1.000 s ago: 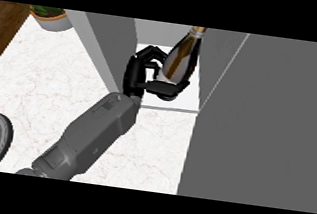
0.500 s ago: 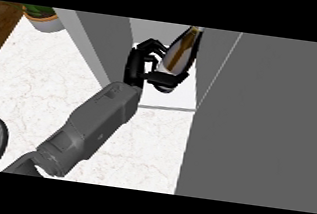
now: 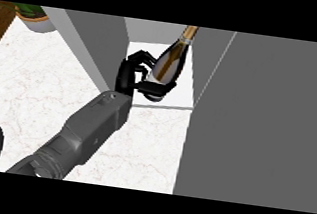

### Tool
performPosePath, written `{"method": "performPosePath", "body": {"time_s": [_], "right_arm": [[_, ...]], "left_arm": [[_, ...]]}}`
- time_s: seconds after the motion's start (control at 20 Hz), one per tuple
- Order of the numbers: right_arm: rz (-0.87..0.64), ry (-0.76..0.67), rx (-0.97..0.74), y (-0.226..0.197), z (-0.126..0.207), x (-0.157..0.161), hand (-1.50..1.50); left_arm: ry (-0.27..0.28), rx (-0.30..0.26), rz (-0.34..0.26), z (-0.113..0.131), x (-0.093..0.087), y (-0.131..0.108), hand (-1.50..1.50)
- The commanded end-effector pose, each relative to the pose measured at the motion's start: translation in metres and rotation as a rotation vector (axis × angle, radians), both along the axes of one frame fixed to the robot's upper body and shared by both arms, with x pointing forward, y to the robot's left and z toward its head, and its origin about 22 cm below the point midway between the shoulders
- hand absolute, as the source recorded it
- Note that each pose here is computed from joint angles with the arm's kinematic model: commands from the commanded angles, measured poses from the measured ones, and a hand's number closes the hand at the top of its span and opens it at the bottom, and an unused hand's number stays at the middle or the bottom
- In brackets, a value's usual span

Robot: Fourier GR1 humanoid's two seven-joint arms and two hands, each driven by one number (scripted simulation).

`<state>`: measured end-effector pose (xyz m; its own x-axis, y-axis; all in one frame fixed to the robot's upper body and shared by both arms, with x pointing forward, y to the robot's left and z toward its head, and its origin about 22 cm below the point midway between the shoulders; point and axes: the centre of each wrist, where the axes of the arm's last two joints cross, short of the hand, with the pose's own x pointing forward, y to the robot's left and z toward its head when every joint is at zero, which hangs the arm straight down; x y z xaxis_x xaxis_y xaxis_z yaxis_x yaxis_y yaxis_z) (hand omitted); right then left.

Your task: Pick up the wine, place it into the cabinet and close the cabinet

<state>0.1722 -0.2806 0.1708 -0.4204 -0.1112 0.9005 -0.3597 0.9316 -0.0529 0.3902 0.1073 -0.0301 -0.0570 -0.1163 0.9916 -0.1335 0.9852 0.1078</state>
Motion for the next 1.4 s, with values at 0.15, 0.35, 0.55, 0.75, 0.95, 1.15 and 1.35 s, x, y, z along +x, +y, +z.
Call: {"method": "performPosePath", "body": {"time_s": [0.15, 0.35, 0.55, 0.75, 0.95, 1.15, 1.35], "right_arm": [[0.016, 0.004, 0.003, 0.003, -0.001, -0.008, -1.5], [0.022, -0.005, 0.018, 0.003, 0.0, 0.006, -1.5], [0.038, 0.002, 0.029, 0.003, 0.0, 0.0, -1.5], [0.032, 0.009, 0.034, 0.005, -0.006, 0.003, -1.5], [0.032, 0.004, 0.02, 0.005, 0.004, -0.007, -1.5], [0.023, 0.011, 0.015, 0.006, -0.003, 0.005, -1.5], [0.016, 0.002, 0.021, 0.002, -0.005, 0.001, -1.5]], "left_arm": [[0.0, 0.016, 0.04, -0.031, -0.021, 0.014, 1.5], [-0.039, 0.032, 0.032, -0.015, -0.006, 0.011, 1.5], [-0.05, 0.041, 0.026, -0.011, -0.002, 0.013, 1.5], [-0.063, 0.001, 0.02, 0.005, 0.008, 0.004, 1.5], [-0.061, 0.0, 0.029, -0.001, 0.005, 0.01, 1.5], [-0.073, 0.005, 0.018, 0.026, 0.022, 0.001, 1.5], [-0.09, 0.013, 0.036, 0.038, 0.029, -0.003, 1.5]]}}
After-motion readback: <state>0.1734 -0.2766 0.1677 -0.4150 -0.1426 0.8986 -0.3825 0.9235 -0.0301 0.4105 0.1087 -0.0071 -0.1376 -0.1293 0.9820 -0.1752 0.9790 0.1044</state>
